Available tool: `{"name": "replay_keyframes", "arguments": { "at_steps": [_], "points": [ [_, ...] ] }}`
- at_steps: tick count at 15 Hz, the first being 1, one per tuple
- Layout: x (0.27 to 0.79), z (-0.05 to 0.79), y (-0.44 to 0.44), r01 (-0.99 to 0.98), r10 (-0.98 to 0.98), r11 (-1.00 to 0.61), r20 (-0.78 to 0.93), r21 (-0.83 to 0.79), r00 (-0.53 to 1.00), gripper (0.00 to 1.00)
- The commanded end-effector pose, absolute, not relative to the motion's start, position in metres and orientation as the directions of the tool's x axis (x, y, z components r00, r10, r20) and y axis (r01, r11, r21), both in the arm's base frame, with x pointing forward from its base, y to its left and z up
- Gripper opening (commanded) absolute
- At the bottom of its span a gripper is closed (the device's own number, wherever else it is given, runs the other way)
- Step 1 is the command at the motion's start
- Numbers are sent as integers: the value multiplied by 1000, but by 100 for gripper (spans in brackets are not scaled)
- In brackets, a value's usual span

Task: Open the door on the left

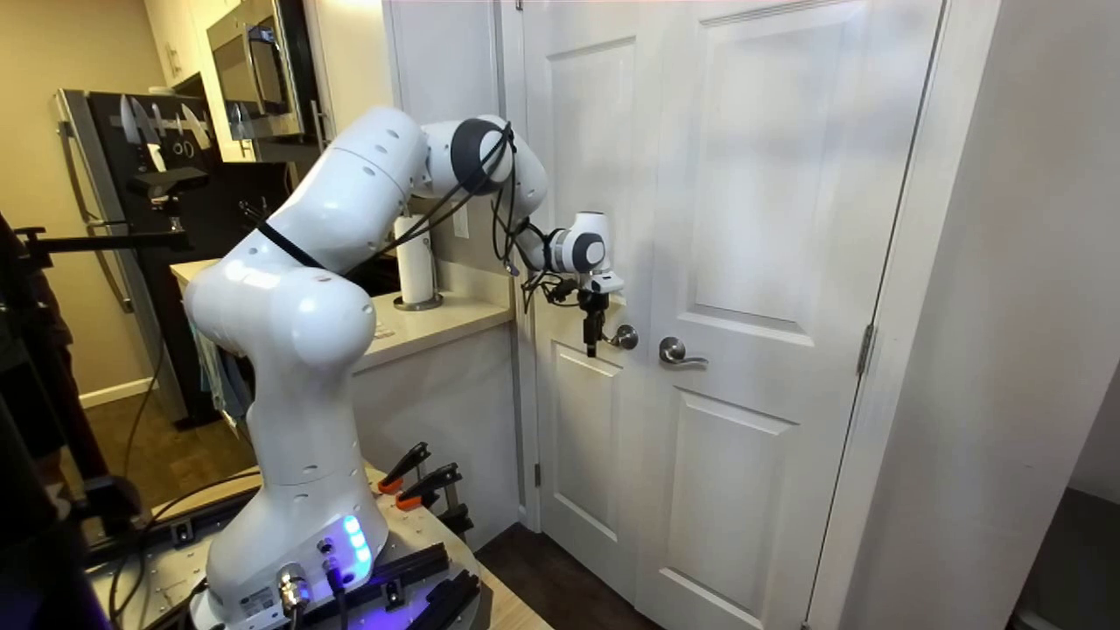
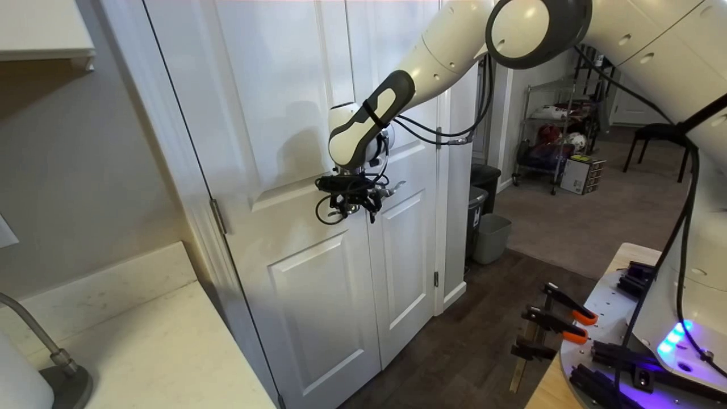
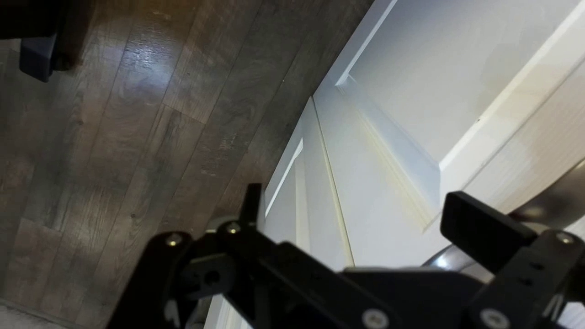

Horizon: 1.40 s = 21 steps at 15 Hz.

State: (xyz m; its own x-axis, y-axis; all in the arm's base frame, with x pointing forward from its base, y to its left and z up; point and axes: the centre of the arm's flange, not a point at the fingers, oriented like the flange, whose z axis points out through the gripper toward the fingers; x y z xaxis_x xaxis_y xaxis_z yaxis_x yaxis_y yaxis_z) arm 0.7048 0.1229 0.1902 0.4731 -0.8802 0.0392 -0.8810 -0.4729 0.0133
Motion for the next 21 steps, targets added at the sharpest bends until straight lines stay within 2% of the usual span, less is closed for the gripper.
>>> {"name": "replay_keyframes", "arguments": {
  "at_steps": [1, 6, 11, 21],
  "points": [
    [724, 220, 131, -898, -897, -439, 67, -15, 437, 100],
    [711, 256, 145, -887, -885, -462, 61, 13, 462, 100],
    [720, 296, 165, -870, -871, -490, 74, -55, 486, 100],
    [722, 246, 185, -859, -861, -508, 33, -65, 507, 100]
  ]
}}
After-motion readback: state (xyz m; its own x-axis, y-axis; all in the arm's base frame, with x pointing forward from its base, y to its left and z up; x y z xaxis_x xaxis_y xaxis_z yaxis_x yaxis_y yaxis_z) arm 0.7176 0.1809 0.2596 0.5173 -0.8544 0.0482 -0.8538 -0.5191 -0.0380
